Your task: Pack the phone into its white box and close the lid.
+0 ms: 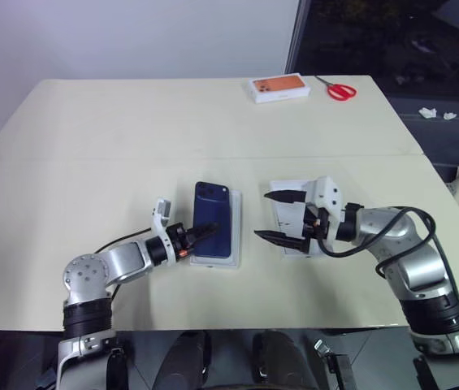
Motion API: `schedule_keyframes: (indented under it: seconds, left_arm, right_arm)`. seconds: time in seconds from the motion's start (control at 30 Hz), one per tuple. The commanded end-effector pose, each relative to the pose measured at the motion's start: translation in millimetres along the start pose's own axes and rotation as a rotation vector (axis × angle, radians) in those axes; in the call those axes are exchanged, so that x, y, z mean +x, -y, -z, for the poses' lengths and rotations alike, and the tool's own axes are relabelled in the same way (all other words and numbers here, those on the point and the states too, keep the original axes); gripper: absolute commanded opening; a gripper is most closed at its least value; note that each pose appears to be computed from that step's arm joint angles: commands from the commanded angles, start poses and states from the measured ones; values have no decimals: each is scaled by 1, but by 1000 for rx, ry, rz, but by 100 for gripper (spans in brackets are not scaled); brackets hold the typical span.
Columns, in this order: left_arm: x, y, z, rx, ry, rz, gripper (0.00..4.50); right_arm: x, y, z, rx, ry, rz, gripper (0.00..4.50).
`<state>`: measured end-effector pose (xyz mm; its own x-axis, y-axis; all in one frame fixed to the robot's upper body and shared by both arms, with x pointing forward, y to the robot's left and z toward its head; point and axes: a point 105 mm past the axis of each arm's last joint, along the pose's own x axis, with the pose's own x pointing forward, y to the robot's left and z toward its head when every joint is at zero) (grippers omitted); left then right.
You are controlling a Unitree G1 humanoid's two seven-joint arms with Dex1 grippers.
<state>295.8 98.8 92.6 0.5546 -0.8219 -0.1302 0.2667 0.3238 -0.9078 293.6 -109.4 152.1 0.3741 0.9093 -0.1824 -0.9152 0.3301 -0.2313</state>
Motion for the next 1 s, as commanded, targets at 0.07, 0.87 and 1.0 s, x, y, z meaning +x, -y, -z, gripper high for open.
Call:
schedule_keyframes:
  seconds: [0.07, 0.87, 1.0]
  left_arm:
    - [-9, 30, -20, 52, 68, 128, 0]
    - [-101, 35, -72, 232, 134, 9, 0]
    - [-100, 34, -69, 233, 131, 5, 0]
  right_arm:
    - [4, -10, -7, -1, 27, -32, 446]
    - [88, -76, 31, -45, -182, -328, 393]
    - [90, -75, 34, -91, -195, -342, 220]
